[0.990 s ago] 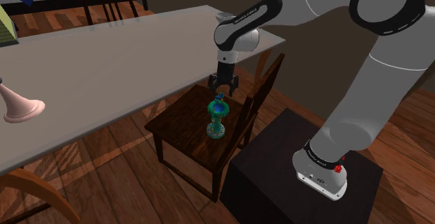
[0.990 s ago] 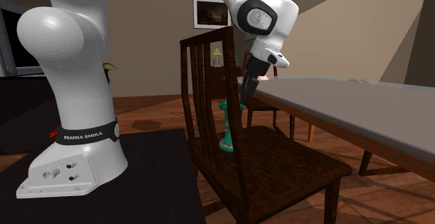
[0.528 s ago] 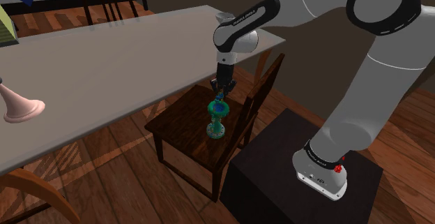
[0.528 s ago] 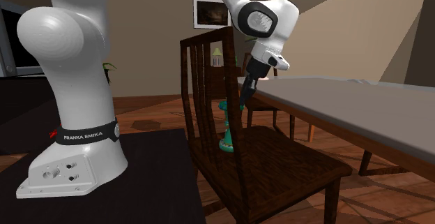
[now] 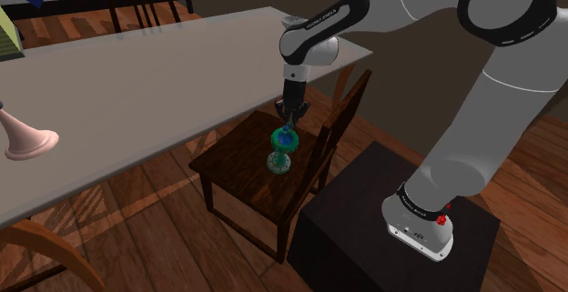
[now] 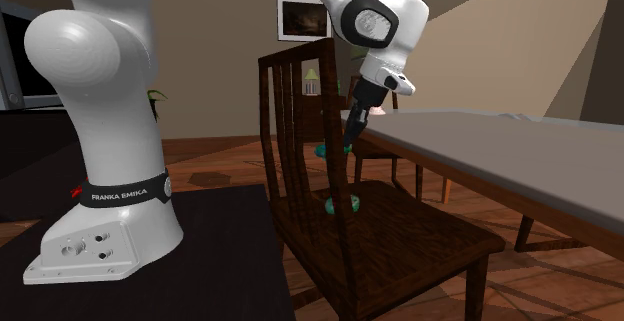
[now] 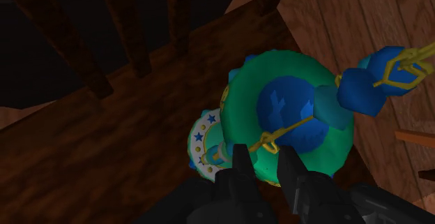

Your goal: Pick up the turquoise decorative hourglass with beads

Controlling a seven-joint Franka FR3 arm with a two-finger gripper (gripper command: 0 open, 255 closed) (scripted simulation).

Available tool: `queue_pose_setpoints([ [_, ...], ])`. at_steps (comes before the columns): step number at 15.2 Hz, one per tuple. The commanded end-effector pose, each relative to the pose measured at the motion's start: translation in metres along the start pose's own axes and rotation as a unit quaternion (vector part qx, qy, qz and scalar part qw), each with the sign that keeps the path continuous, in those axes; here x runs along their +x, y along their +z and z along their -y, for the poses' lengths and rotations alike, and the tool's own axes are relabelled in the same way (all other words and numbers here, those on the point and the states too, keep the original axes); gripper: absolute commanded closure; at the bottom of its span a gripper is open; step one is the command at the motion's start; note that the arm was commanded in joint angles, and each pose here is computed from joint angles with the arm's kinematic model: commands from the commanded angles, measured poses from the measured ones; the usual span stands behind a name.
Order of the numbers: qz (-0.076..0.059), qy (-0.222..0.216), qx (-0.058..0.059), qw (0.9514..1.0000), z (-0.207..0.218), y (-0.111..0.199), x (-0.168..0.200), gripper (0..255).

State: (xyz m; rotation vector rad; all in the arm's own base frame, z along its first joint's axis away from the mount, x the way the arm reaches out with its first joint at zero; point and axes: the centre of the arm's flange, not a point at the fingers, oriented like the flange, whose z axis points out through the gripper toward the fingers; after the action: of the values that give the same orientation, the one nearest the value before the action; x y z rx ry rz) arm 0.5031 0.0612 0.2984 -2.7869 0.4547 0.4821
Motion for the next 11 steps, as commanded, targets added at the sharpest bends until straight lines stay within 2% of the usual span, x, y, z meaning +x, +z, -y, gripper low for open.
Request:
queue_pose_setpoints([
  [1,0.000,0.000,0.000,1.0000,0.002,-0.009,-0.003,255],
  [11,0.000,0.000,0.000,1.0000,0.013,-0.057,-0.022,255],
])
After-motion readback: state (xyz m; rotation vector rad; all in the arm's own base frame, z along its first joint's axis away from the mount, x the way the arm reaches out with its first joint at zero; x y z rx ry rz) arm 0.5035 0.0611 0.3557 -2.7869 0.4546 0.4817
